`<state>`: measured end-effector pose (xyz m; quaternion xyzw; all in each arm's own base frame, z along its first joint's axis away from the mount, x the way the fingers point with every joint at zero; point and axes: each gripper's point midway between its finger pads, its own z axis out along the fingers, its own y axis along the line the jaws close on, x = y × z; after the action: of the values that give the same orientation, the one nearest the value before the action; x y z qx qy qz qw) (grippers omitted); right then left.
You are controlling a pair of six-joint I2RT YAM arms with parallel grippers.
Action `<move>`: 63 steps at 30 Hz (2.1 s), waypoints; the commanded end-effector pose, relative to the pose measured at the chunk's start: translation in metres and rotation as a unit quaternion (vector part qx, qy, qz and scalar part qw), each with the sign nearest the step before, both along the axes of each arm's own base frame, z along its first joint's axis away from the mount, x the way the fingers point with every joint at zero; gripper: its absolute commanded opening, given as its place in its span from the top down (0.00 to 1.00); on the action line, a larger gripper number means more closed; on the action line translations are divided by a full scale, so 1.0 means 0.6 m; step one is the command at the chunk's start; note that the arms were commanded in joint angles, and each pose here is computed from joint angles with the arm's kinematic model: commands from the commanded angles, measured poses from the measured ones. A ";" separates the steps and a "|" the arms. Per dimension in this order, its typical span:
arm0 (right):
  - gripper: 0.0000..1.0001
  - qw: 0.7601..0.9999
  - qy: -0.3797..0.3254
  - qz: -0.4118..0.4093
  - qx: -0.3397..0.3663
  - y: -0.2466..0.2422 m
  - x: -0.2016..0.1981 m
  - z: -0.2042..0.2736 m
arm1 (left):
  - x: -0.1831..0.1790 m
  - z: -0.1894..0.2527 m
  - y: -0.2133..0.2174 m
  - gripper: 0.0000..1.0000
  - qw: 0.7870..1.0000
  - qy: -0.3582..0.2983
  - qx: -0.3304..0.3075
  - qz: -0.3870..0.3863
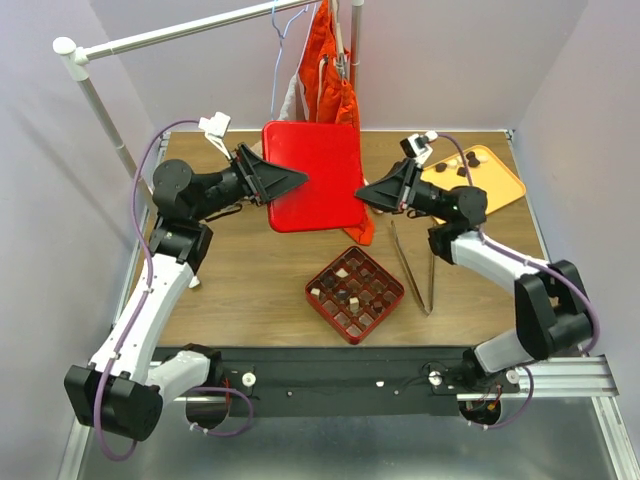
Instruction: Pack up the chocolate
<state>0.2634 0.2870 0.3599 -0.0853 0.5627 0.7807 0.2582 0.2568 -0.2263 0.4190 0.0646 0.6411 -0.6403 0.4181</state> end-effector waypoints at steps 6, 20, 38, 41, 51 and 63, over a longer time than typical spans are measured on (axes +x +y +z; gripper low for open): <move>0.99 0.965 -0.252 -0.070 -0.016 -0.029 -0.072 0.093 | 0.046 -0.058 0.036 0.13 0.984 0.023 0.151 0.091; 0.99 0.973 -0.214 -0.080 -0.020 -0.041 -0.086 0.084 | 0.045 -0.064 0.045 0.13 0.983 0.010 0.160 0.091; 0.99 0.994 -0.008 -0.008 -0.112 -0.046 -0.129 -0.084 | 0.059 -0.067 0.098 0.13 0.962 -0.004 0.224 0.153; 0.99 0.984 0.027 0.018 -0.175 -0.041 -0.125 -0.125 | 0.061 -0.084 0.107 0.13 0.959 0.007 0.233 0.164; 0.99 0.962 0.107 0.136 -0.213 -0.039 -0.147 -0.195 | 0.063 -0.163 0.117 0.13 0.951 0.054 0.249 0.173; 0.99 0.957 0.139 0.127 -0.223 -0.045 -0.131 -0.237 | 0.059 -0.228 0.113 0.13 0.950 0.091 0.252 0.157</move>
<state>0.1832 0.2638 0.2244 -0.0963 0.7385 0.6645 0.0619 0.2926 -0.1610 0.2993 0.0166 0.8128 -0.3905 0.4320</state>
